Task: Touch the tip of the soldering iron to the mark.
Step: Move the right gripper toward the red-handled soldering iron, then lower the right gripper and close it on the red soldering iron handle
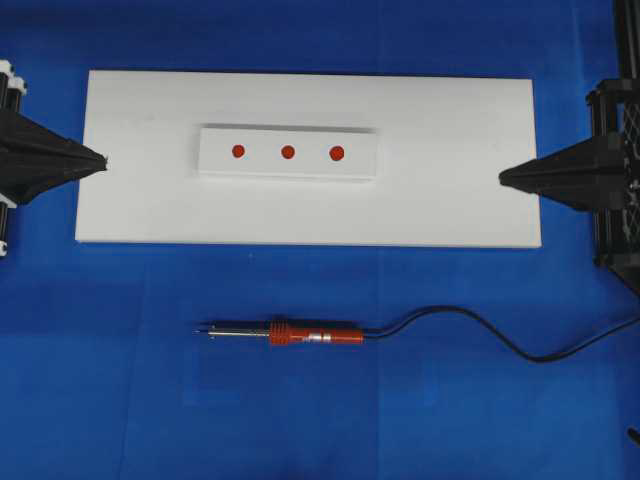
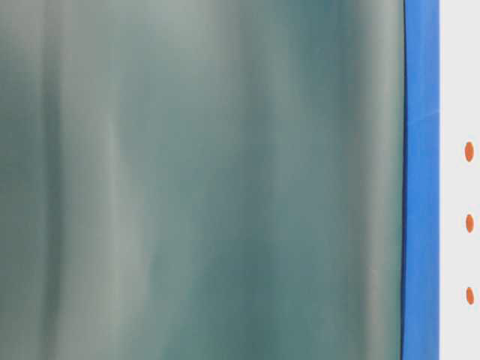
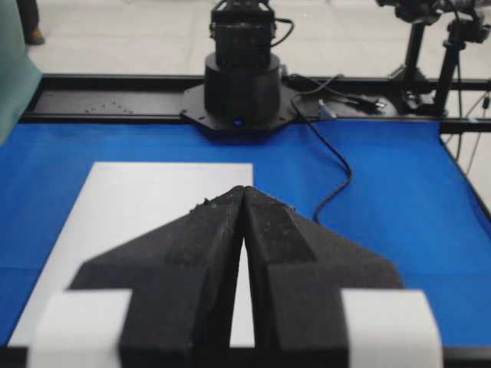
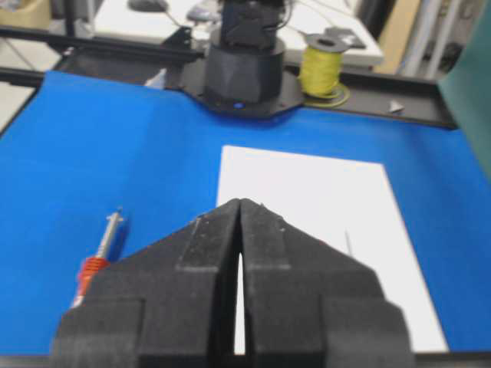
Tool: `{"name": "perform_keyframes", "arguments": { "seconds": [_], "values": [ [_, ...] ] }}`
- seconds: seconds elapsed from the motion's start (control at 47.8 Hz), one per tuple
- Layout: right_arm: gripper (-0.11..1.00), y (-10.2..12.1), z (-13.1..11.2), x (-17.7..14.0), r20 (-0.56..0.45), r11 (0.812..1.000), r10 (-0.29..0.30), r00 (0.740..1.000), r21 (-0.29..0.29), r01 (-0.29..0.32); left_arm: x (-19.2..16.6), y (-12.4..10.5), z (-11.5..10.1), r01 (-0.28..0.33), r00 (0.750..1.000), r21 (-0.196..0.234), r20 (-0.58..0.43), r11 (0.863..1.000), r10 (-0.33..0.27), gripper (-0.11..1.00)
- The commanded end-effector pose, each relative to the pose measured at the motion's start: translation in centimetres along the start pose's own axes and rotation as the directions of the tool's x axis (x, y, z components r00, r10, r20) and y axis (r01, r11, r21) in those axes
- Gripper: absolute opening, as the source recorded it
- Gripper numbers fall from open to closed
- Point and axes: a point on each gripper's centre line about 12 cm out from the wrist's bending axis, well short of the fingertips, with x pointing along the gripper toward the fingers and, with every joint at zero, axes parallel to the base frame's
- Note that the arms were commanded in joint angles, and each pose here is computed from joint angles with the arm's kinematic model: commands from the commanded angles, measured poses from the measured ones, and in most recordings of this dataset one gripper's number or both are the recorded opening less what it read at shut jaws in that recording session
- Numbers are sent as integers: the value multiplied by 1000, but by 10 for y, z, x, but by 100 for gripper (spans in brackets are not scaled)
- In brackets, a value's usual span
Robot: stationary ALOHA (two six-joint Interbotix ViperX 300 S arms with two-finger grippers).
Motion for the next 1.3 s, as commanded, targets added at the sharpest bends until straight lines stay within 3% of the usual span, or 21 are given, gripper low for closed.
{"name": "perform_keyframes", "arguments": {
  "seconds": [0.0, 0.167, 0.272, 0.356, 0.544, 0.607, 0.733, 1.277],
  "values": [
    [-6, 5, 8, 8, 5, 1000, 20, 1000, 15, -20, 2, 0, 3, 2, 1000, 0, 12, 1000, -2, 0],
    [-5, 14, 6, 22, -14, 998, 57, 998, 33, -56, 2, 0, 3, 2, 1000, 0, 12, 1000, -2, 0],
    [5, 21, 3, 34, -40, 995, 81, 996, 53, -79, 1, 0, 2, 2, 1000, 0, 11, 1000, -2, 0],
    [22, 26, -6, 47, -80, 992, 98, 992, 82, -91, 1, 0, 2, 2, 1000, 0, 14, 1000, -2, 0],
    [79, 36, -25, 76, -135, 986, 119, 984, 135, -101, 0, 0, 1, 2, 1000, 0, 15, 1000, -2, 0],
    [92, 39, -31, 86, -152, 984, 123, 981, 146, -101, 0, -1, 1, 4, 1000, 0, 18, 1000, -4, 0],
    [88, 44, -48, 109, -197, 981, 119, 973, 172, -85, -1, -1, -1, 3, 1000, -2, 18, 1000, -3, 0],
    [89, 78, -140, 176, -276, 955, 81, 958, 296, 5, -3, 0, -5, 2, 1000, 1, 20, 1000, -2, 0]
  ]
}}
